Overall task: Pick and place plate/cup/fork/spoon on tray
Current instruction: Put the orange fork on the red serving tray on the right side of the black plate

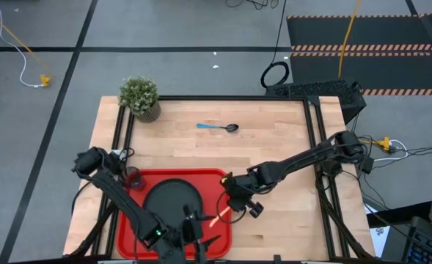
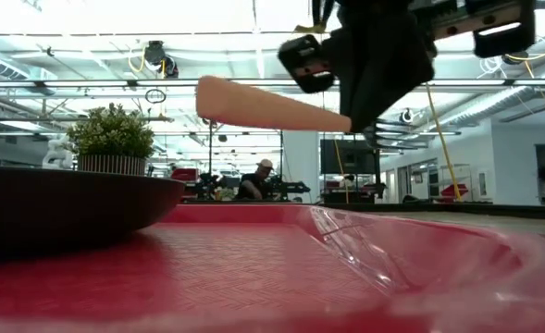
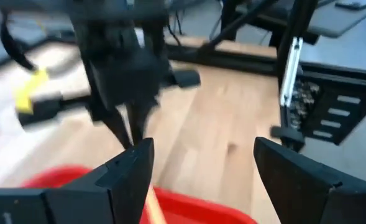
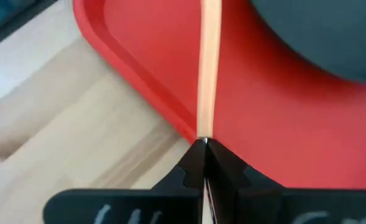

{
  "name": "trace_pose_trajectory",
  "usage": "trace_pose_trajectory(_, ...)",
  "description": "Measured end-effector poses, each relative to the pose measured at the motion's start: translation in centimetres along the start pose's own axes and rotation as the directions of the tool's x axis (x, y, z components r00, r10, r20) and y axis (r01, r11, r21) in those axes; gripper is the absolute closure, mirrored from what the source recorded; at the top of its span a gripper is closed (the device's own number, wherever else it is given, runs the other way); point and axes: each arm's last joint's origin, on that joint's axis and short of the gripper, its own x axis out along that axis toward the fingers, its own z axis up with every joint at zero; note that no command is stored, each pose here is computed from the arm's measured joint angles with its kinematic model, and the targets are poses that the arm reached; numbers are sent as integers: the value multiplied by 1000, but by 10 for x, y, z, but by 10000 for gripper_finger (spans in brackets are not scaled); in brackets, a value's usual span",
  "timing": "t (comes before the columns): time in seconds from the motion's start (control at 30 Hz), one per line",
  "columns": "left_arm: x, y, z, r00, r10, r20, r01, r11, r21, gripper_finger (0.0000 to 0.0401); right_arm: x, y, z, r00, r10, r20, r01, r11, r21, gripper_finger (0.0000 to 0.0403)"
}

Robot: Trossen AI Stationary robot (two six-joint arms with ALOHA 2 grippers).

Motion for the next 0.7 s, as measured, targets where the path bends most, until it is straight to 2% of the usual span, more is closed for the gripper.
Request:
trace_pose_trajectory(0.33,27,6,-43,971,57,-231,-71,996,-52,123,0,12,-15,997,-74,34,65,976,208,403)
trace_pose_trajectory(0.57,35,18,-54,938,119,-325,-142,989,-47,123,5,23,-13,991,-128,25,120,970,211,403)
trace_pose_trajectory(0.7,35,26,-58,910,164,-381,-194,980,-42,123,6,29,-6,989,-135,66,120,974,192,403)
